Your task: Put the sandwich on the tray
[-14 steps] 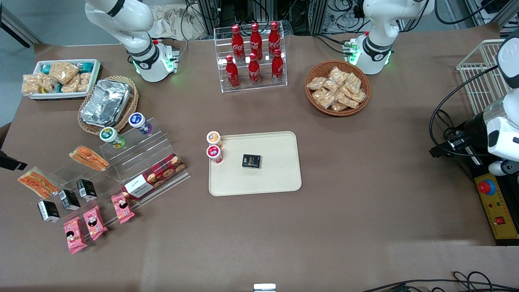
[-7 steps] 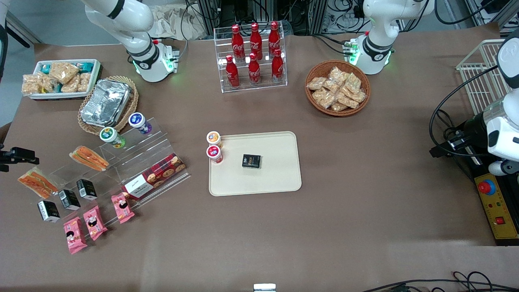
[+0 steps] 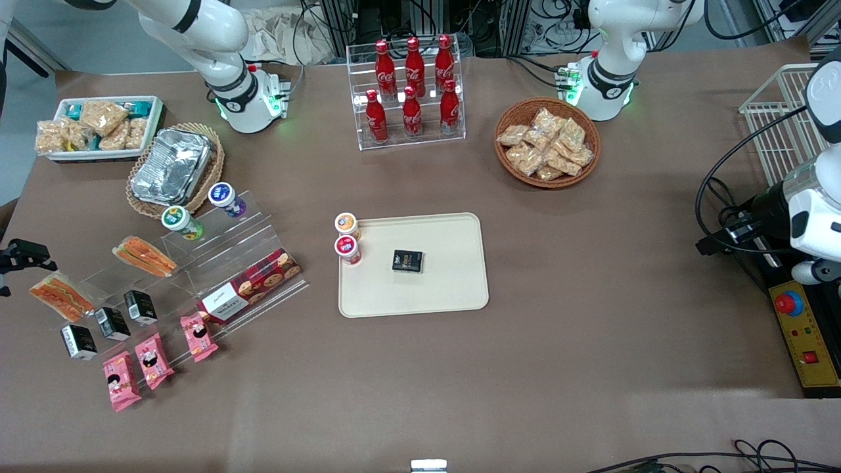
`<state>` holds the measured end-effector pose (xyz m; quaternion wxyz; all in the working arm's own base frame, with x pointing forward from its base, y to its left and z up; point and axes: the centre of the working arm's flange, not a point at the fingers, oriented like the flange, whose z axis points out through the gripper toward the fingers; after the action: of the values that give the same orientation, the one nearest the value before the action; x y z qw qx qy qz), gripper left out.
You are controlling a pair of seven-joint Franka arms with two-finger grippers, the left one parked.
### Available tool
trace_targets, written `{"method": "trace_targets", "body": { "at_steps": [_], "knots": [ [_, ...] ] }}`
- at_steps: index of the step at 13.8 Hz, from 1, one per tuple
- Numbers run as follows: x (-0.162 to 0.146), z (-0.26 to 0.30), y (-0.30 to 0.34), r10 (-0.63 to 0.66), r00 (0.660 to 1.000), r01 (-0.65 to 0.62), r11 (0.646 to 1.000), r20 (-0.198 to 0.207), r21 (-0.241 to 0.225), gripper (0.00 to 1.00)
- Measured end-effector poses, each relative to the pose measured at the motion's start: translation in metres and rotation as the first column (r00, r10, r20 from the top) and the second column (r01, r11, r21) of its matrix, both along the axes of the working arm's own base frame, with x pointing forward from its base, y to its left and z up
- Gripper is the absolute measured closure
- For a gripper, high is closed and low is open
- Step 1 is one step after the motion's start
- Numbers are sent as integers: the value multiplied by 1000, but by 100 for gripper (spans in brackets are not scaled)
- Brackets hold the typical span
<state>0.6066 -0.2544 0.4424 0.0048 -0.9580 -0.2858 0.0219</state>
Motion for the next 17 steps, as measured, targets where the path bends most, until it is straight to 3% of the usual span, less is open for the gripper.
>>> {"method": "trace_targets", "body": {
  "at_steps": [4,11,12,15,17],
  "knots": [
    [4,-23,-3,75,997,-74,997,-25,13,2],
    [0,-56,-20,81,995,-79,996,-63,32,6],
    [0,-56,-20,82,995,-81,996,-63,32,13],
    [0,-57,-20,94,994,-92,995,-60,32,48],
    [1,-55,-21,97,994,-96,995,-54,29,63]
  ]
}}
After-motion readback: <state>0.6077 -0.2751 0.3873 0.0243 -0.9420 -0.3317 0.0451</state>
